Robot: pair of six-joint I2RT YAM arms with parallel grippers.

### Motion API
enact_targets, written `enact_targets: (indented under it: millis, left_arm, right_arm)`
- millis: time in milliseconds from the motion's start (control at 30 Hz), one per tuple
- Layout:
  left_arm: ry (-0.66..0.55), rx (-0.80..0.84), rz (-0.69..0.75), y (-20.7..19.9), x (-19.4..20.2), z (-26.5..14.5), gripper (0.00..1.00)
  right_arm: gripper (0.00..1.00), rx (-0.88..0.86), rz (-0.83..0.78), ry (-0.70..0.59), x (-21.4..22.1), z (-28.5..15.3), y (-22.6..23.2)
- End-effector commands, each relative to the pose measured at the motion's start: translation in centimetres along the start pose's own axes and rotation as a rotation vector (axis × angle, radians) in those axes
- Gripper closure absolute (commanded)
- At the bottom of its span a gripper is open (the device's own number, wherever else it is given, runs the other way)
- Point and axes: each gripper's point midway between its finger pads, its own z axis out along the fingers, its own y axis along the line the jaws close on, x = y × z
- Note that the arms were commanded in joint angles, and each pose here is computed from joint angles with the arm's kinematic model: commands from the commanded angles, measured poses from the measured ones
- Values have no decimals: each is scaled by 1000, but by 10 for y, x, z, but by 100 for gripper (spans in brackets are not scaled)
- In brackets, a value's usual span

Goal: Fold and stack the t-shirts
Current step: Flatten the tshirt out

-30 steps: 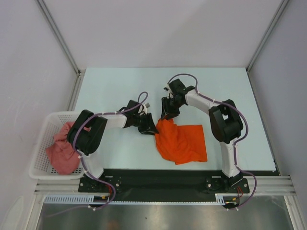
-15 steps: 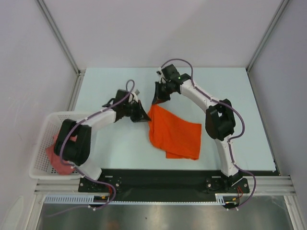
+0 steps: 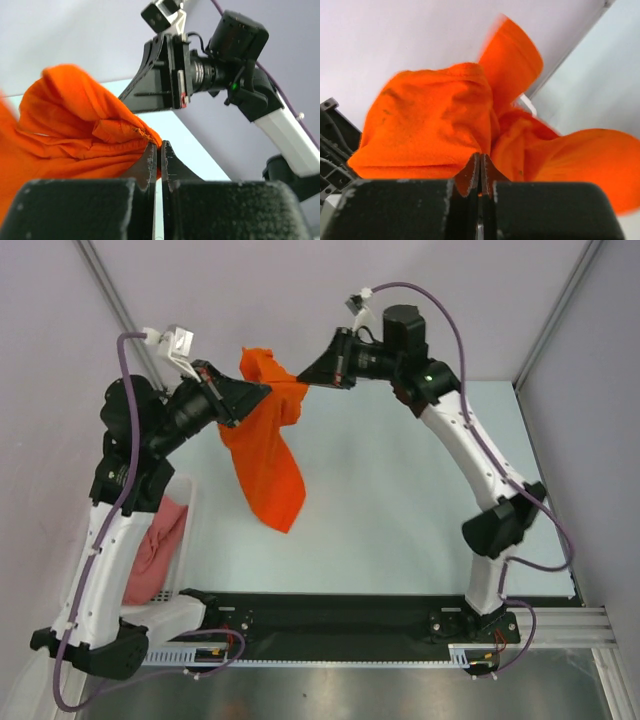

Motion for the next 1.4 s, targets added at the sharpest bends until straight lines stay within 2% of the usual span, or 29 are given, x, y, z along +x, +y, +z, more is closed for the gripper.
enact_targets:
  millis: [0, 33, 100, 133, 167, 233, 267, 300, 367, 400, 467, 500, 533, 567, 633, 667, 733, 767, 867, 967, 1067, 1133, 1233, 1367]
  left_arm:
    - [100, 122, -34, -30, 33, 5, 100]
    - [181, 147, -56, -35, 67, 12, 100]
    - [267, 172, -77, -42, 104, 17, 100]
    - [314, 171, -76, -43, 126, 20, 100]
    - [413, 186, -83, -51, 166, 25, 100]
    - [564, 250, -65, -70, 224, 22, 99]
    - [616, 270, -56, -76, 243, 22, 98]
    - [725, 253, -56, -72, 278, 24, 85]
    - [804, 269, -3, -79, 300, 22, 70]
    - [803, 226, 16, -73, 301, 23, 59]
    - [762, 180, 27, -65, 292, 23, 42]
    - [712, 146, 45, -59, 279, 23, 26]
    - [701, 100, 36, -45, 276, 22, 23]
    - [694, 53, 30, -33, 273, 22, 22]
    - [686, -153, -11, 20, 269, 16, 22]
    - [688, -222, -34, 38, 269, 12, 22]
    - [698, -347, -107, 83, 272, 3, 25]
    - [702, -374, -117, 95, 274, 2, 26]
    - [739, -487, -74, 140, 285, 3, 30]
    - [818, -553, -10, 170, 302, 7, 37]
    - [880, -531, -25, 171, 315, 8, 43]
    - [922, -609, -75, 178, 330, -8, 41]
    - [904, -638, -116, 178, 341, -26, 29]
    - [942, -625, -136, 178, 358, -42, 29]
  right_arm:
    - [100, 128, 8, -55, 2, -46, -36]
    - [100, 171, 11, -89, 5, -68, -40]
    - [100, 235, 77, -79, 25, -89, -69]
    - [100, 329, 178, -41, 58, -104, -120]
    - [100, 356, 170, -59, 66, -122, -120]
    - [100, 520, 254, -5, 116, -152, -174]
    - [100, 583, 276, -18, 125, -172, -191]
    - [100, 654, 311, 12, 144, -185, -206]
    - [100, 873, 345, 43, 172, -226, -251]
    - [100, 964, 406, 96, 191, -242, -264]
    - [100, 1127, 435, 95, 197, -276, -290]
    - [99, 1178, 454, 96, 199, -289, -295]
    - [94, 1243, 453, 84, 198, -303, -301]
    - [84, 1264, 451, 76, 195, -309, -303]
    - [71, 1313, 447, 64, 190, -326, -307]
    - [62, 1307, 412, 79, 186, -327, -305]
    - [52, 1201, 331, 107, 177, -301, -293]
    - [41, 1176, 298, 121, 175, -292, -289]
    - [33, 1086, 212, 156, 170, -252, -276]
    - [31, 902, 212, 235, 185, -201, -259]
    - [41, 816, 227, 356, 218, -164, -249]
    - [43, 823, 181, 403, 229, -152, -248]
    - [38, 844, 154, 472, 244, -137, -258]
    - [34, 793, 113, 531, 252, -124, -263]
